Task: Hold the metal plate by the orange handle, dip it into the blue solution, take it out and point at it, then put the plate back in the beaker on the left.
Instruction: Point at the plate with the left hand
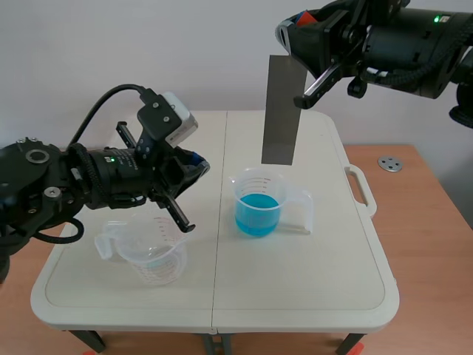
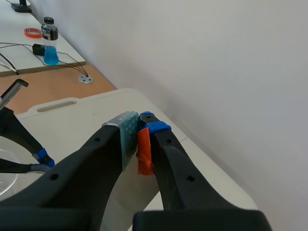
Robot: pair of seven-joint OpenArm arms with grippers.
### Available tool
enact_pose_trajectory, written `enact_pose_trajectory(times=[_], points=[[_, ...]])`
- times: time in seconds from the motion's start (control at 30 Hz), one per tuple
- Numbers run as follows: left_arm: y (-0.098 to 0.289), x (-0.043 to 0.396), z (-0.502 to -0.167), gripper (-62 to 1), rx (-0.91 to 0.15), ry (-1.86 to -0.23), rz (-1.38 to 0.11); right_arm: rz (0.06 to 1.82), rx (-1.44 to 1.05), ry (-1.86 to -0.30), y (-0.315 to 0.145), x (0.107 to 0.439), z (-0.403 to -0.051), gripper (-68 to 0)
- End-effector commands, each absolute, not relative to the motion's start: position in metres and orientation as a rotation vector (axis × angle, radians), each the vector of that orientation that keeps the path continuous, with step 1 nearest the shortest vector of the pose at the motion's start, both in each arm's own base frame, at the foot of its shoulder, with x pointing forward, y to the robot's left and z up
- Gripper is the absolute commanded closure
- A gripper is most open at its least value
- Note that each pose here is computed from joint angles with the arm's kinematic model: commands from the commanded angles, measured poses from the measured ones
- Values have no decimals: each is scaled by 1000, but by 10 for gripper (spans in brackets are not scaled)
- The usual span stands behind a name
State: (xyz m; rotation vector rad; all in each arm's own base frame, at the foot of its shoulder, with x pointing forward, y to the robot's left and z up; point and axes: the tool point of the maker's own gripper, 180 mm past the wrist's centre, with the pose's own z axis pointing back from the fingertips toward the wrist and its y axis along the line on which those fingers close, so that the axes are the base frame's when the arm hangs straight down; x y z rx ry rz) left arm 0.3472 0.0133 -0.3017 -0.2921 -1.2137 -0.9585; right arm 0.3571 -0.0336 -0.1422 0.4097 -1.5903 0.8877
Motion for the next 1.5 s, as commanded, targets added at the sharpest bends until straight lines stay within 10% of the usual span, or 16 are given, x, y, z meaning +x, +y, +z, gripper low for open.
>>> enact_pose_trajectory(times=[0.0,1.47], points=[[6,354,-286,-15,-297,-1268,-966,894,422,-1649,-32,357,-124,-13],[-17,364,-283,-15,-293,-1280,-1023,892,424,-1650,-32,357,-124,-13]])
